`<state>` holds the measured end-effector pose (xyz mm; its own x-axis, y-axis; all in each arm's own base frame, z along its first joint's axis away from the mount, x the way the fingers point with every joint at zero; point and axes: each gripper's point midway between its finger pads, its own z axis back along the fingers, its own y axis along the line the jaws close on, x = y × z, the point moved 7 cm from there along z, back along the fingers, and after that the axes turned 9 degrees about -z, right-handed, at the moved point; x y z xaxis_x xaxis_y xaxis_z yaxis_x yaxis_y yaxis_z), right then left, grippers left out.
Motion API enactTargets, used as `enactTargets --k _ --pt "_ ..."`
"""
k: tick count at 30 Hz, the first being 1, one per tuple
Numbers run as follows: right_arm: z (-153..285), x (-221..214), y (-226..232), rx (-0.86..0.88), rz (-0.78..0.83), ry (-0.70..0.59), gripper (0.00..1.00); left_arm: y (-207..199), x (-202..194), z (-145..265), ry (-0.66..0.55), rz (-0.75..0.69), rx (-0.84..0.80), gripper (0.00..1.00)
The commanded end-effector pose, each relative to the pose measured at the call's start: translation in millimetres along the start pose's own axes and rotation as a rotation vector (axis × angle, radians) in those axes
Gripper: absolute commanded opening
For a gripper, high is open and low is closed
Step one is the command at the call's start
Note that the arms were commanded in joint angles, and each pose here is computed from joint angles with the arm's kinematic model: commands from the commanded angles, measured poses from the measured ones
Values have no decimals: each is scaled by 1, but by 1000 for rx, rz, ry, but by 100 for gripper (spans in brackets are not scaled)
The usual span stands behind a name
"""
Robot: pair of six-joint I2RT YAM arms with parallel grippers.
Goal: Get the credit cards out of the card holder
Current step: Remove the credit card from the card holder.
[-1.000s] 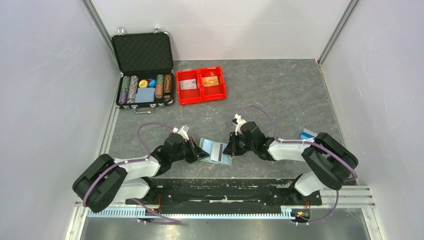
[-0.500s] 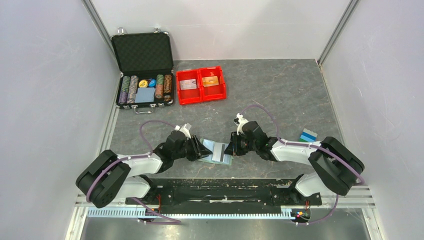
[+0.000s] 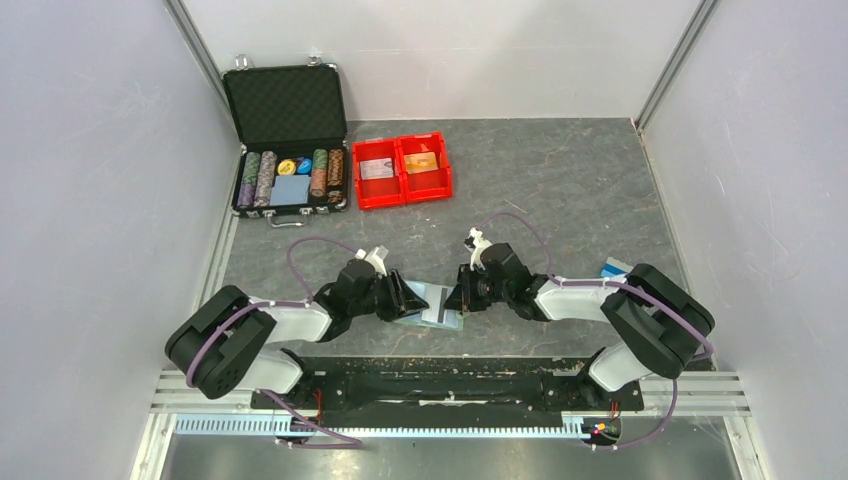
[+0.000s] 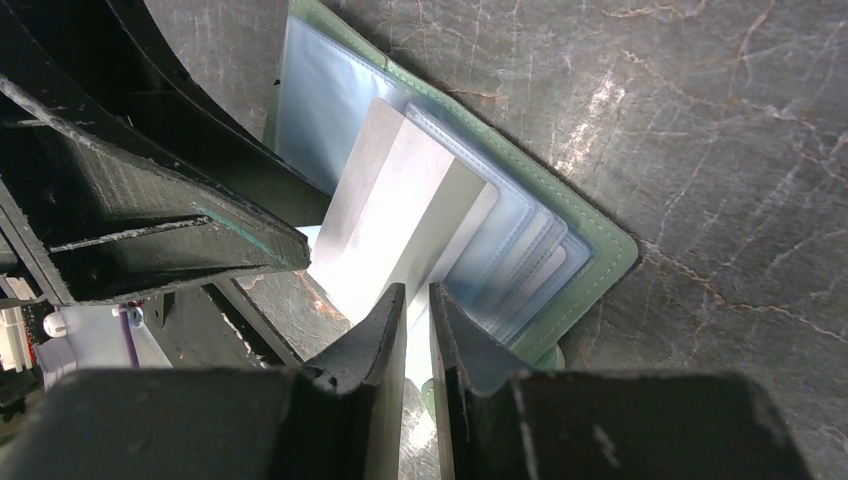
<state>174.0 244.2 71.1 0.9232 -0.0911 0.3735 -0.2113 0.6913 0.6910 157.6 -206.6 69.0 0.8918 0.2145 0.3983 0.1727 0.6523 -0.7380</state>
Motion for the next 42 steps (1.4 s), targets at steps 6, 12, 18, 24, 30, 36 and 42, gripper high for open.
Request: enactTargets --k 6,12,18,24,30,36,42 --pt "-5 -7 -6 -17 -5 19 16 -1 0 -7 1 -33 -56 46" --pt "-5 -8 -8 -22 -6 22 15 -6 -2 -10 10 9 -130 40" --pt "-5 -9 -12 -40 -2 23 15 -3 -4 -9 3 40 -124 13" --pt "-3 -7 -17 -72 11 11 15 2 -1 -4 -33 61 -89 2" --pt "1 -5 -24 -131 52 -1 15 16 13 11 -90 72 -14 2" --pt "0 -8 -29 -142 51 5 15 7 21 19 -90 28 -32 5" --pt "1 -5 -29 -147 61 0 14 6 19 21 -86 21 -41 2"
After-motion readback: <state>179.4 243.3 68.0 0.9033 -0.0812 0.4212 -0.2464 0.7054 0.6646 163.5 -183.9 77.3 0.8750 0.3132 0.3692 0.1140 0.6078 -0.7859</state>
